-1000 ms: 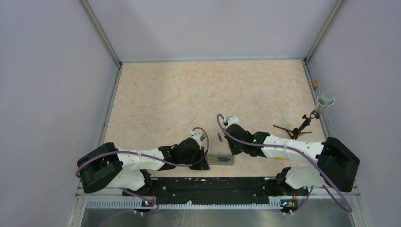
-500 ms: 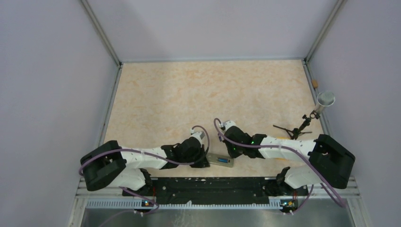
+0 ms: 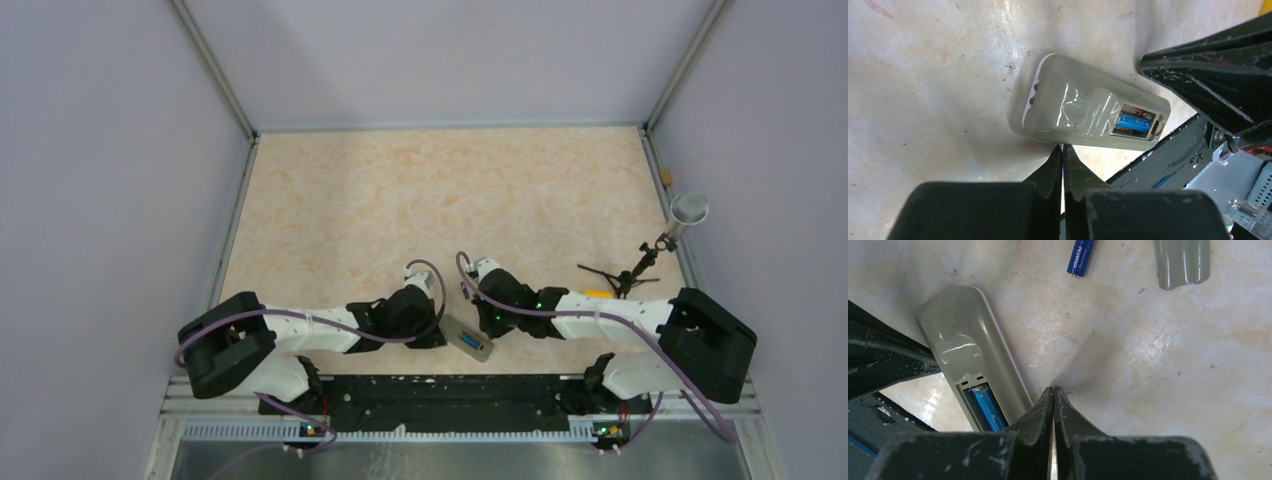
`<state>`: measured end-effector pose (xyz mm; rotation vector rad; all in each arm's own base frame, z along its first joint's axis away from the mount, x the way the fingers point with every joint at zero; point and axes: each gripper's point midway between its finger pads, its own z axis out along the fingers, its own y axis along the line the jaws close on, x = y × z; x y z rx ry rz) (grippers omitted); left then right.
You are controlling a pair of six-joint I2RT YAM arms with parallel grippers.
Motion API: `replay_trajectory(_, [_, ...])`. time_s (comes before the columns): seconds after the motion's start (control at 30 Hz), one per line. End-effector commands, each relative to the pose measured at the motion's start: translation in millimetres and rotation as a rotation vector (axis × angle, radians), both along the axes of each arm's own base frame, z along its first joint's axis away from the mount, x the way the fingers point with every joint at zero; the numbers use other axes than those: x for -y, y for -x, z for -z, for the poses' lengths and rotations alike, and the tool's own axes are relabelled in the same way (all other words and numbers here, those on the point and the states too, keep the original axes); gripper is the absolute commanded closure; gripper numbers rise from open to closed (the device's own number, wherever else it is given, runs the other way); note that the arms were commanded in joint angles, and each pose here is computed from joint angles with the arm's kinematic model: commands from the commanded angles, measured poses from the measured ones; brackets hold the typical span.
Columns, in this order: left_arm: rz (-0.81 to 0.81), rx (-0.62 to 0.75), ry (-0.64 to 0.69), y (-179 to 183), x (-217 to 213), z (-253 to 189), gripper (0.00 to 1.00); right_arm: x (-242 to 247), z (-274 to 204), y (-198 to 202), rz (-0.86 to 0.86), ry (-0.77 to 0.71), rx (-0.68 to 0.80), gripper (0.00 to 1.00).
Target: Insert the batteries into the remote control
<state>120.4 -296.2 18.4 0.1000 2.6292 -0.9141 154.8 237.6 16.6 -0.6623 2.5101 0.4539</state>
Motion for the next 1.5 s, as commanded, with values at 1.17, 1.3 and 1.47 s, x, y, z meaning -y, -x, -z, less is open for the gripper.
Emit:
replay_trajectory(1.17, [0.063, 0.028, -0.061, -47.7, 25.9, 13.6, 1.0, -30.6, -8.2, 55.2, 0.016, -0.23, -0.1, 1.0])
replay_trajectory(1.3, [0.086, 0.025, -0.036, -44.8, 30.7, 11.7, 1.0, -40.8, -13.8, 52.6, 0.027, -0.271, -0.1, 1.0])
replay_trajectory(1.47, [0.112, 0.024, -0.021, -41.3, 32.3, 10.2, 1.0, -54.1, -20.2, 45.0, 0.027, -0.293, -0.082, 1.0])
